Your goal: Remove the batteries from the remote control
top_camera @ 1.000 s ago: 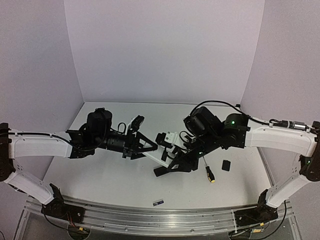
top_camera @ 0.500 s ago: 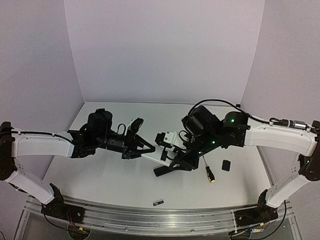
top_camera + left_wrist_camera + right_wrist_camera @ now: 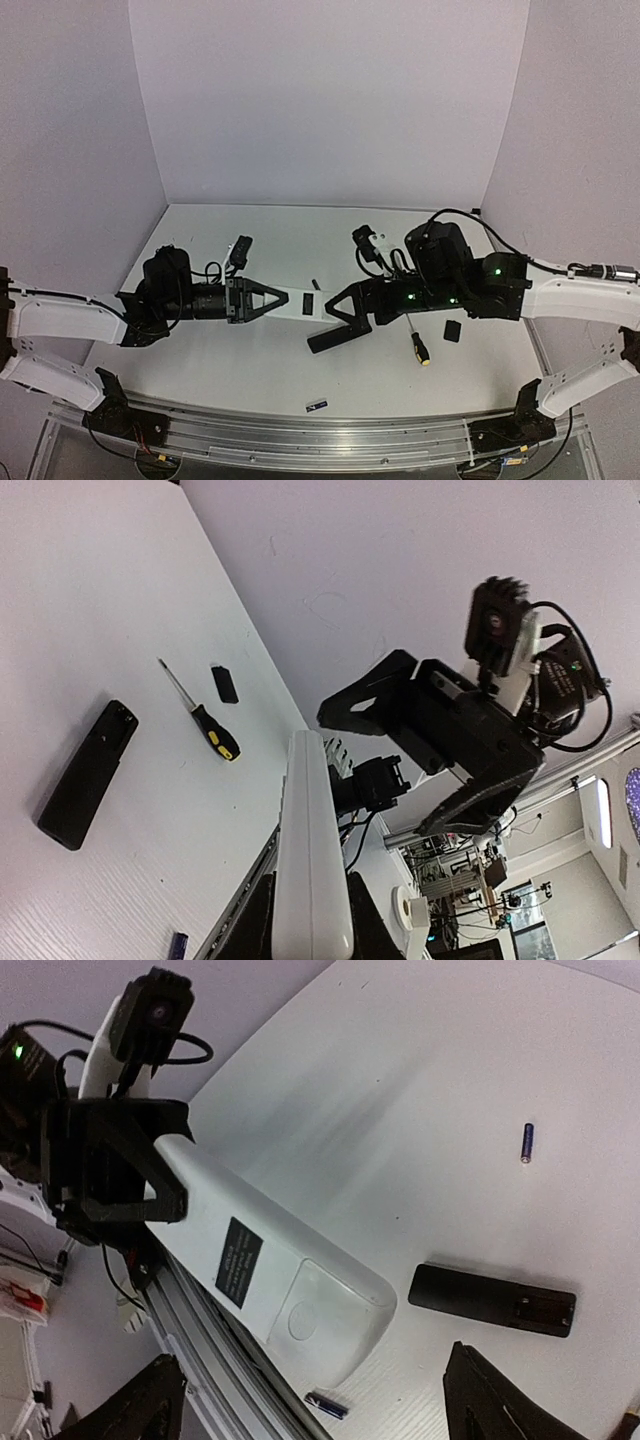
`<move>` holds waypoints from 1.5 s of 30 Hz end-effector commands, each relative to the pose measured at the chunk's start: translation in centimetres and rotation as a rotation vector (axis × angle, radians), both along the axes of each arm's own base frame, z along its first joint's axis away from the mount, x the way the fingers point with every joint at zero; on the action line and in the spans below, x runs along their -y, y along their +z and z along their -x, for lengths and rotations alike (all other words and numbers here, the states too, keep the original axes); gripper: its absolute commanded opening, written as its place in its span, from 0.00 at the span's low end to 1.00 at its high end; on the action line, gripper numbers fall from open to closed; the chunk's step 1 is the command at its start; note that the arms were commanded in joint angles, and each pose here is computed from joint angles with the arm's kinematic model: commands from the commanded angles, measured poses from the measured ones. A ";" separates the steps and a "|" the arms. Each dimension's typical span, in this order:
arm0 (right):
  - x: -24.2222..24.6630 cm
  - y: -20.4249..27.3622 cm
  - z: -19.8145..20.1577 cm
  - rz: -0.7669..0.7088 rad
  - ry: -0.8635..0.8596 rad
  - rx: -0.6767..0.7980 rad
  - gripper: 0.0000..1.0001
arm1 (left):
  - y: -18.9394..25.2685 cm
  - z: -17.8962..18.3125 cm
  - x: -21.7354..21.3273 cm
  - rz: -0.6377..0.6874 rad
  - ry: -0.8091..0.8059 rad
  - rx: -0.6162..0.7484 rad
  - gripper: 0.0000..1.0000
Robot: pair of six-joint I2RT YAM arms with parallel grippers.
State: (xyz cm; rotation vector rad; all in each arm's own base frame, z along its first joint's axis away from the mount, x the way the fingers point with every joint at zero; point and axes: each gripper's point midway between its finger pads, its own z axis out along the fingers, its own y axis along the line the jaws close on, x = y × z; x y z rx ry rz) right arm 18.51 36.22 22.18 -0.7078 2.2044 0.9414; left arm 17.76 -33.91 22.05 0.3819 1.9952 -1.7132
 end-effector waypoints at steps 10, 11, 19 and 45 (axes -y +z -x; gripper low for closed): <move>-3.3 5.5 1.2 -0.303 0.053 -0.112 0.62 | 7.6 2.0 -1.8 0.242 -0.028 0.251 0.00; -3.4 5.6 1.3 -0.308 0.061 -0.113 0.60 | 7.7 2.1 -1.8 0.245 -0.030 0.253 0.00; -3.7 6.4 1.5 -0.339 0.091 -0.103 0.49 | 7.8 2.5 -1.6 0.252 -0.061 0.252 0.00; -1.1 3.8 -0.7 -0.222 -0.102 -0.085 0.19 | 8.4 3.7 -1.8 0.259 -0.117 0.259 0.00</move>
